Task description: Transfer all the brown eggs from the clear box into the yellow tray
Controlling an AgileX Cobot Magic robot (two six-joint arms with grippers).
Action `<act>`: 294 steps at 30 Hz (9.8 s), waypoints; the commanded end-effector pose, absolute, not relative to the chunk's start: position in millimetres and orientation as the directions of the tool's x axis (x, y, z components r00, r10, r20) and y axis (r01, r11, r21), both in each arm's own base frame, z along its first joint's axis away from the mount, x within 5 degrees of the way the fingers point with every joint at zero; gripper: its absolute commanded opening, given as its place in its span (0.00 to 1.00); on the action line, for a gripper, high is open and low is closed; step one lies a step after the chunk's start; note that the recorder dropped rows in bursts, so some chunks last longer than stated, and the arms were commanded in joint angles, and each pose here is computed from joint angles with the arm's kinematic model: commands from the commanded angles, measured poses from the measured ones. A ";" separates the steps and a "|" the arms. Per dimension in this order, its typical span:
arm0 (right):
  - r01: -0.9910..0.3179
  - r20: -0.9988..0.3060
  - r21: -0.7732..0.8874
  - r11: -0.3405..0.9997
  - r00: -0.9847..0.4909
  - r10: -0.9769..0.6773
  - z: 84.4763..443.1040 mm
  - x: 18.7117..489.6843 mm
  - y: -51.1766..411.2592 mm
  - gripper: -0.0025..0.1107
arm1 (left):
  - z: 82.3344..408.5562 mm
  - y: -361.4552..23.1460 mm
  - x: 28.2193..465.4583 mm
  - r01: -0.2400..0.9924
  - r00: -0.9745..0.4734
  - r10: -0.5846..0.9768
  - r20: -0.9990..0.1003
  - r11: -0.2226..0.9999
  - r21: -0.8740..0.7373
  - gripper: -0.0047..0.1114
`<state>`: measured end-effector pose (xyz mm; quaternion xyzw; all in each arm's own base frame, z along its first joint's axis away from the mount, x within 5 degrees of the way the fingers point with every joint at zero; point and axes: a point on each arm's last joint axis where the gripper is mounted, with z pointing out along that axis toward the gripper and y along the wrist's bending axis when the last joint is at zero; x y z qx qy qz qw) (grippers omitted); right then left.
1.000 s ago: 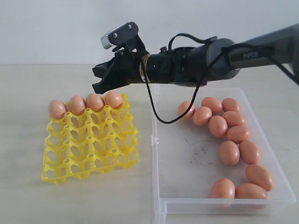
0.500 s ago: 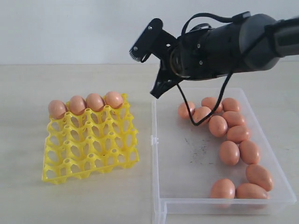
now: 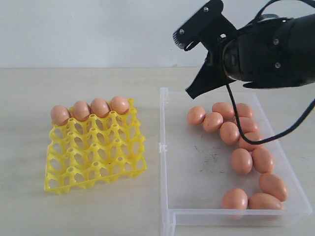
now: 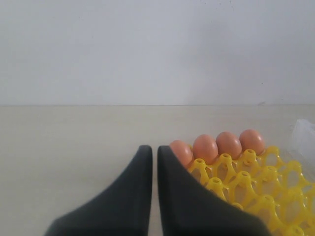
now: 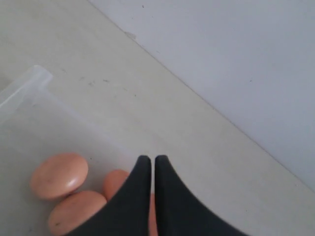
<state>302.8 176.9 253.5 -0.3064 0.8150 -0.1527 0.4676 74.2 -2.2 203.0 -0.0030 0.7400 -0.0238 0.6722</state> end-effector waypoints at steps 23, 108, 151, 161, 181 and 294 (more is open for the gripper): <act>-0.189 -0.588 -0.365 0.912 -0.712 -0.383 218.9 285.8 69.8 0.02 | 202.2 -2.4 74.5 0.030 -0.096 -0.036 -0.995 0.999 -0.039 0.07; -0.849 -0.686 -0.333 0.410 -0.080 -0.723 272.9 209.0 143.2 0.02 | 202.2 -2.4 74.5 0.030 -0.096 -0.036 -0.995 0.999 -0.039 0.07; -0.125 -0.106 0.118 0.985 -0.988 -0.113 161.2 306.1 130.3 0.54 | 202.2 -2.4 74.5 0.030 -0.096 -0.036 -0.995 0.999 -0.039 0.07; -0.082 -0.126 0.104 0.991 -0.990 -0.069 148.7 313.4 130.8 0.54 | 202.2 -2.4 74.5 0.030 -0.096 -0.036 -0.995 0.999 -0.039 0.07; -0.460 0.019 0.043 0.887 -0.887 -0.461 127.2 305.4 125.5 0.40 | 202.2 -2.4 74.5 0.030 -0.096 -0.036 -0.995 0.999 -0.039 0.07; -0.943 -0.966 -0.068 0.326 -0.020 -0.259 74.9 343.4 404.9 0.33 | 202.3 -2.3 74.5 0.030 -0.094 -0.036 -0.995 0.999 -0.039 0.07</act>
